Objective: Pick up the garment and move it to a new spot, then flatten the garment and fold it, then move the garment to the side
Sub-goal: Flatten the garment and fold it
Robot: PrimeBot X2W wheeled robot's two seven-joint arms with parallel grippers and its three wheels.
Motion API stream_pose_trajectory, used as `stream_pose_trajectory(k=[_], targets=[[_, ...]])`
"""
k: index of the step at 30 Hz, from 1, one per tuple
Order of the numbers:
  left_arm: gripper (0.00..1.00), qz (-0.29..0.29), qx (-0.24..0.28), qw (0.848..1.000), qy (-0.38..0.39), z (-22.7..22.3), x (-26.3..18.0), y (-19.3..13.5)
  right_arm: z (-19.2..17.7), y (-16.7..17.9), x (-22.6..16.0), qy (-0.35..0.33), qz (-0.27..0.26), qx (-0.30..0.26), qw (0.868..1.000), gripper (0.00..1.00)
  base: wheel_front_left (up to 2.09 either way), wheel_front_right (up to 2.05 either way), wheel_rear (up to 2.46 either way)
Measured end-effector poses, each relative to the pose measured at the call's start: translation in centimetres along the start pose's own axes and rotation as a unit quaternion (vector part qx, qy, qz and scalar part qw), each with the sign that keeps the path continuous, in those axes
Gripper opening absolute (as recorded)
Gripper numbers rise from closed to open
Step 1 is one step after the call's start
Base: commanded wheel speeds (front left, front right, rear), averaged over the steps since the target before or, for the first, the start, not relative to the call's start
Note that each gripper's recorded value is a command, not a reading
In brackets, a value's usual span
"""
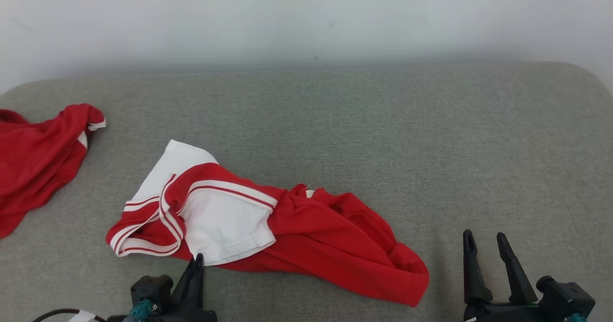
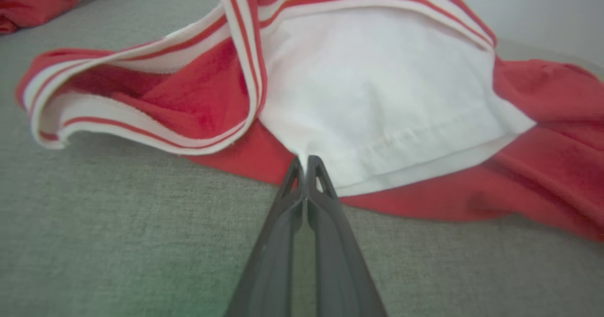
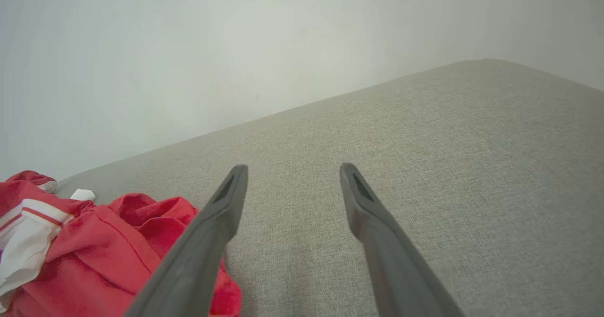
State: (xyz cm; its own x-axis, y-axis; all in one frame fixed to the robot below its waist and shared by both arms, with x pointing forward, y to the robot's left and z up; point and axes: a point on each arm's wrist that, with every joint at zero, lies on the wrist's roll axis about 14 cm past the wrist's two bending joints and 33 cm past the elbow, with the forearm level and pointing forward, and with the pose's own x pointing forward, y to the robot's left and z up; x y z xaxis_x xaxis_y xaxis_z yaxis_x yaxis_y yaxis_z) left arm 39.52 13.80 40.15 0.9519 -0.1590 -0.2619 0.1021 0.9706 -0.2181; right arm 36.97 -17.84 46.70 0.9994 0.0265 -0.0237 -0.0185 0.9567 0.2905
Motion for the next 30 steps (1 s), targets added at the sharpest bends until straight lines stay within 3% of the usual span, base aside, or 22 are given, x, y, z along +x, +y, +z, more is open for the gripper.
stream_pose_trajectory(k=[9,16,25,26,28,30], targets=[[0.00,0.041,-0.001,0.998,-0.047,2.2,-3.2,2.8,-1.1,2.4,0.6,0.017,0.035,0.009,0.999,1.00,0.00,0.00,0.00],[0.00,0.111,-0.024,0.993,-0.023,0.1,-8.4,6.2,-1.7,4.0,0.9,0.027,0.061,0.010,0.998,1.00,0.00,0.00,0.00],[0.00,0.141,-0.057,0.988,0.008,-2.6,-11.4,6.9,-4.3,5.0,-0.3,0.071,0.077,-0.002,0.995,1.00,0.00,0.00,0.00],[0.43,0.141,-0.058,0.988,0.013,-2.9,-11.5,6.8,-4.4,5.0,-0.4,0.072,0.078,-0.002,0.994,1.00,0.00,0.00,0.00],[1.00,0.142,-0.058,0.988,0.017,-3.2,-11.5,6.7,-4.4,5.0,-0.5,0.072,0.078,-0.003,0.994,1.00,0.00,0.00,0.00],[1.00,0.143,-0.057,0.988,0.014,-3.3,-11.5,6.7,-4.2,5.0,-0.4,0.068,0.078,-0.006,0.995,1.00,0.00,0.00,0.00]])
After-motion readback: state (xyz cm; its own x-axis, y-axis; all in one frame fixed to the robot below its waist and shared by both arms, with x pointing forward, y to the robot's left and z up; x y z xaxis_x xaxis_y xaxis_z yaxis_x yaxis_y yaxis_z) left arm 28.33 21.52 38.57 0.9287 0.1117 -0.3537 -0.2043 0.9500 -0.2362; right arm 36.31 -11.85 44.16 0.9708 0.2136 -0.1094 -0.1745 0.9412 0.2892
